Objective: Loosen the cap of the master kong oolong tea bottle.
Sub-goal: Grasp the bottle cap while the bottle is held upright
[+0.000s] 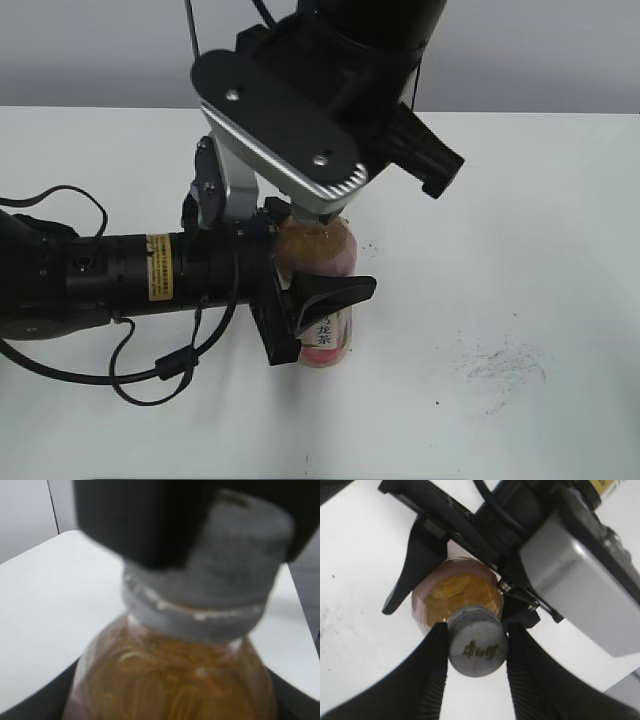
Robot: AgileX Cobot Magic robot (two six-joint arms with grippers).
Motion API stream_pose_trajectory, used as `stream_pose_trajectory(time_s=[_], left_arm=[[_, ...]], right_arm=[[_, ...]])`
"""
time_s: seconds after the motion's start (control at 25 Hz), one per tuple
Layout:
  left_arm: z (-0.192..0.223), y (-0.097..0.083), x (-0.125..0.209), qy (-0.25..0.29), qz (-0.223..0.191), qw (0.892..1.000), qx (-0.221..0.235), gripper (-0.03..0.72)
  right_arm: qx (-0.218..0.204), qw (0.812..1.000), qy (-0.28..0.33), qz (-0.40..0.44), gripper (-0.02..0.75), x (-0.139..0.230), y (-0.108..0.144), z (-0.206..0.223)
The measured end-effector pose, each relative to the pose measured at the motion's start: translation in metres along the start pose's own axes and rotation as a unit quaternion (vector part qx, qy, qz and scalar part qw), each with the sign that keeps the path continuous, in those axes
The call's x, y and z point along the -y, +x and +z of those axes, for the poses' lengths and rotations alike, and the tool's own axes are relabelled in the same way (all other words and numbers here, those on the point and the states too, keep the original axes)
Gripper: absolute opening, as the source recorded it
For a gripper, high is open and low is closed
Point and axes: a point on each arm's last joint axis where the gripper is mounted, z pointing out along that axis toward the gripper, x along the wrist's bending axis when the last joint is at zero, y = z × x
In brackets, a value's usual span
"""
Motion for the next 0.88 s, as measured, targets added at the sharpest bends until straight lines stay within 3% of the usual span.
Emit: stream_pose_trajectory(time_s=[0.28, 0.52, 0.72, 0.88], left_arm=[[0.0, 0.0, 0.0, 0.0, 0.0, 1.0, 0.0, 0.447], [0.0, 0.0, 0.0, 0.0, 0.0, 1.0, 0.0, 0.447], [0.0, -0.0003, 0.0, 0.0, 0.001, 1.0, 0.002, 0.447], [0.0, 0.0002, -0.0002, -0.001, -0.003, 1.0, -0.001, 0.447]], right_arm=[[0.001, 0.976, 0.0, -0.217, 0.27, -0.0002, 0.0001, -0.0008], [0.003, 0.962, -0.003, -0.274, 0.271, -0.0005, 0.0, -0.0009], [0.003, 0.981, -0.008, -0.193, 0.29, -0.0002, 0.0003, -0.001], [0.003, 0.999, -0.031, 0.01, 0.441, -0.0055, -0.0005, -0.0007]])
